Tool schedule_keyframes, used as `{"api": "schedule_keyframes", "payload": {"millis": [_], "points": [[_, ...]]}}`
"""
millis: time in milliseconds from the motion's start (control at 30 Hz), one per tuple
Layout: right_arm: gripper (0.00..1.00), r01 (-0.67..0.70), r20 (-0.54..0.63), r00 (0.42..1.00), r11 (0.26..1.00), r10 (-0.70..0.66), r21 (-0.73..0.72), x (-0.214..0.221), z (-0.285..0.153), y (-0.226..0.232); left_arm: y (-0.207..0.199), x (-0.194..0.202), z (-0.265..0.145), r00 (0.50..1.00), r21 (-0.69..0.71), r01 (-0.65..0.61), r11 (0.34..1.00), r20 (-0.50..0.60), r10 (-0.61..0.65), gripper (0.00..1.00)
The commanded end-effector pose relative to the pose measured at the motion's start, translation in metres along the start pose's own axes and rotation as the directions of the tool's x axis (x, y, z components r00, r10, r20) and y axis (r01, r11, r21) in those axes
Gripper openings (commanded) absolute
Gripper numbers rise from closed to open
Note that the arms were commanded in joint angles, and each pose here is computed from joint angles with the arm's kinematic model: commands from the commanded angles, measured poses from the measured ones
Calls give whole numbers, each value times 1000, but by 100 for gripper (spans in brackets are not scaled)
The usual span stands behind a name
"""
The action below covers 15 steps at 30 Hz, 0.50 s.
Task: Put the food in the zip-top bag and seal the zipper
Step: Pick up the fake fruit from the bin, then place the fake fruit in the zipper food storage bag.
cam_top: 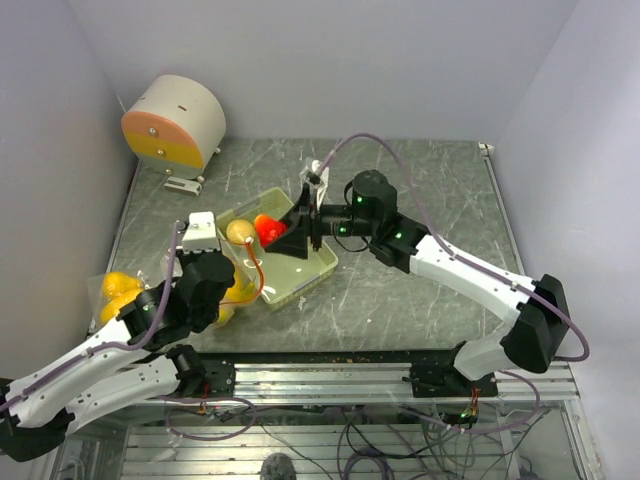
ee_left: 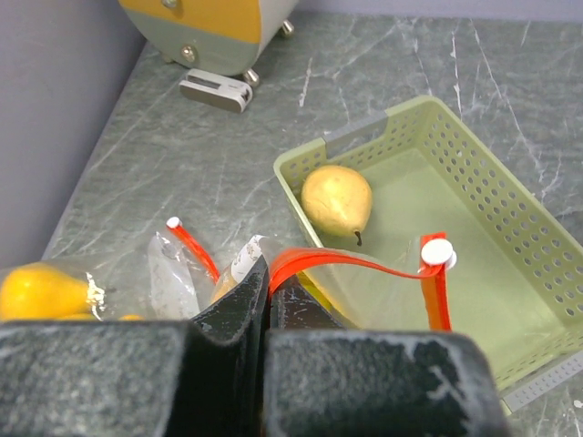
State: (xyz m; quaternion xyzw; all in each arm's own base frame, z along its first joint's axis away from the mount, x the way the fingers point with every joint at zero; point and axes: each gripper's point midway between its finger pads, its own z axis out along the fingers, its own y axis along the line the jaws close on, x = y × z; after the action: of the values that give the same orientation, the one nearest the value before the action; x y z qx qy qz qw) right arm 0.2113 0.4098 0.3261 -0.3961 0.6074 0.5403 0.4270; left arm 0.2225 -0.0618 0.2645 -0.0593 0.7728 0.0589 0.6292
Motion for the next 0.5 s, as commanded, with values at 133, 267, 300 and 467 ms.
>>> {"api": "schedule_keyframes", "payload": {"millis": [133, 267, 300, 467], "points": [[40, -22, -177, 984, 988, -5, -151, 65, 27, 42, -29, 7, 8, 995, 50, 104, 993, -6, -103, 7], [40, -48, -244, 969, 997, 33, -58, 92, 49, 24, -33, 3, 7, 994, 70, 110, 991, -10, -110, 7], [40, -50, -256, 966, 999, 45, -14, 97, 54, 15, -32, 2, 6, 994, 70, 110, 991, -9, -109, 7], [57, -43, -222, 972, 989, 74, 139, 100, 72, -20, -27, -4, 3, 993, 74, 115, 991, -3, -115, 7]]}}
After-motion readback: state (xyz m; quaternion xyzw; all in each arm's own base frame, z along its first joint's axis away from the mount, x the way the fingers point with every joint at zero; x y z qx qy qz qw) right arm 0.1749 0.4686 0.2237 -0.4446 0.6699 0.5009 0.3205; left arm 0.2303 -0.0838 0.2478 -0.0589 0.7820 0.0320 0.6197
